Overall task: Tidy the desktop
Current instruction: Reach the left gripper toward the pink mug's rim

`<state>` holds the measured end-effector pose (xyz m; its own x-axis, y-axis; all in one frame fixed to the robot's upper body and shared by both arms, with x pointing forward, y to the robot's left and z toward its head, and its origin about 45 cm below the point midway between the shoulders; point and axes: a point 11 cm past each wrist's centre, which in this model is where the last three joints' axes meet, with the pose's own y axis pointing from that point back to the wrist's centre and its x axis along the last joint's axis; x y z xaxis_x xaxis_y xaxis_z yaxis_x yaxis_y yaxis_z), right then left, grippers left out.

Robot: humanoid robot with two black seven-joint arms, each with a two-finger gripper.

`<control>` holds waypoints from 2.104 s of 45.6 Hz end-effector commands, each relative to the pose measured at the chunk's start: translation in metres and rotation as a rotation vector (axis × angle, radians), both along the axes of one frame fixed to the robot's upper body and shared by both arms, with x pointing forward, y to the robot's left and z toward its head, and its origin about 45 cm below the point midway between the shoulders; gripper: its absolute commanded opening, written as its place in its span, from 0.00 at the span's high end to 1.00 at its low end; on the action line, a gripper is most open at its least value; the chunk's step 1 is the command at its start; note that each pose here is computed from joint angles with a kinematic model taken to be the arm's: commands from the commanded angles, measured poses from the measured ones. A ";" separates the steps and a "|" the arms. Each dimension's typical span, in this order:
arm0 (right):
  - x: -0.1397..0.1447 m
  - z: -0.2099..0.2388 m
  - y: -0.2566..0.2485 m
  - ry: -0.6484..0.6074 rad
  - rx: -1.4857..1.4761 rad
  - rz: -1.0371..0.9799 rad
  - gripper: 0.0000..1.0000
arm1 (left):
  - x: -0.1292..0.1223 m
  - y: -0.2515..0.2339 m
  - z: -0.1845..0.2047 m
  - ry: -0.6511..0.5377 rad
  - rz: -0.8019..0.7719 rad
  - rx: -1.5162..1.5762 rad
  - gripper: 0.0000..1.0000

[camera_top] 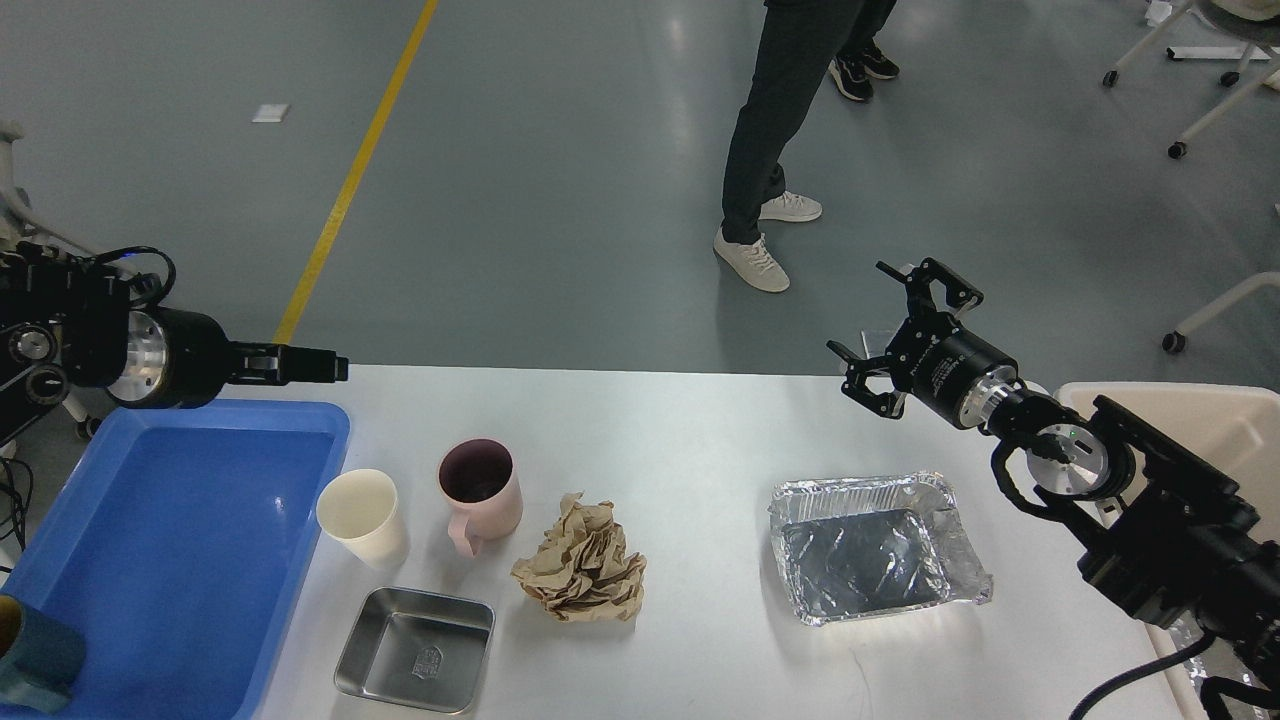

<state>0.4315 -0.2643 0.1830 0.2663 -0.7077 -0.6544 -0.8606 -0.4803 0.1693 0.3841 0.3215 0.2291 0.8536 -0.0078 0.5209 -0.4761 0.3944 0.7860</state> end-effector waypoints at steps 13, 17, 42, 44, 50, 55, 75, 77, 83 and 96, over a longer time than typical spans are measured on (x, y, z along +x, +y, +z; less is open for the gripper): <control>-0.001 0.000 0.005 -0.007 -0.006 0.012 0.00 | 0.009 0.005 -0.020 0.012 -0.025 0.113 0.03; -0.001 0.001 0.006 -0.010 -0.003 0.014 0.00 | 0.017 -0.009 -0.025 -0.005 -0.060 0.132 0.03; -0.001 0.005 0.010 -0.021 0.006 0.027 0.00 | 0.021 -0.061 -0.042 0.020 -0.297 0.316 0.03; -0.001 0.006 0.010 -0.021 0.006 0.025 0.00 | 0.020 -0.064 -0.044 0.025 -0.306 0.316 0.03; -0.002 0.003 0.007 -0.013 -0.001 0.017 0.00 | 0.018 -0.066 -0.047 0.030 -0.312 0.318 0.03; -0.001 0.004 0.005 -0.014 -0.005 0.013 0.00 | 0.017 -0.067 -0.049 0.035 -0.318 0.323 0.03; 0.001 0.009 0.006 -0.046 -0.059 0.032 0.00 | 0.007 -0.070 -0.063 0.075 -0.360 0.348 0.03; 0.001 0.008 0.007 -0.045 -0.059 0.033 0.00 | 0.007 -0.070 -0.063 0.076 -0.360 0.348 0.03; 0.001 0.008 0.006 -0.045 -0.061 0.032 0.00 | 0.010 -0.076 -0.066 0.075 -0.359 0.347 0.03; 0.001 0.009 0.006 -0.046 -0.061 0.033 0.00 | 0.009 -0.089 -0.078 0.082 -0.412 0.341 0.03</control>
<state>0.4328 -0.2583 0.1920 0.3191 -0.7361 -0.5969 -0.8522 -0.4985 0.1592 0.3954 0.2371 0.1586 0.8010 -0.4706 0.3699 -0.2800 0.2515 0.9264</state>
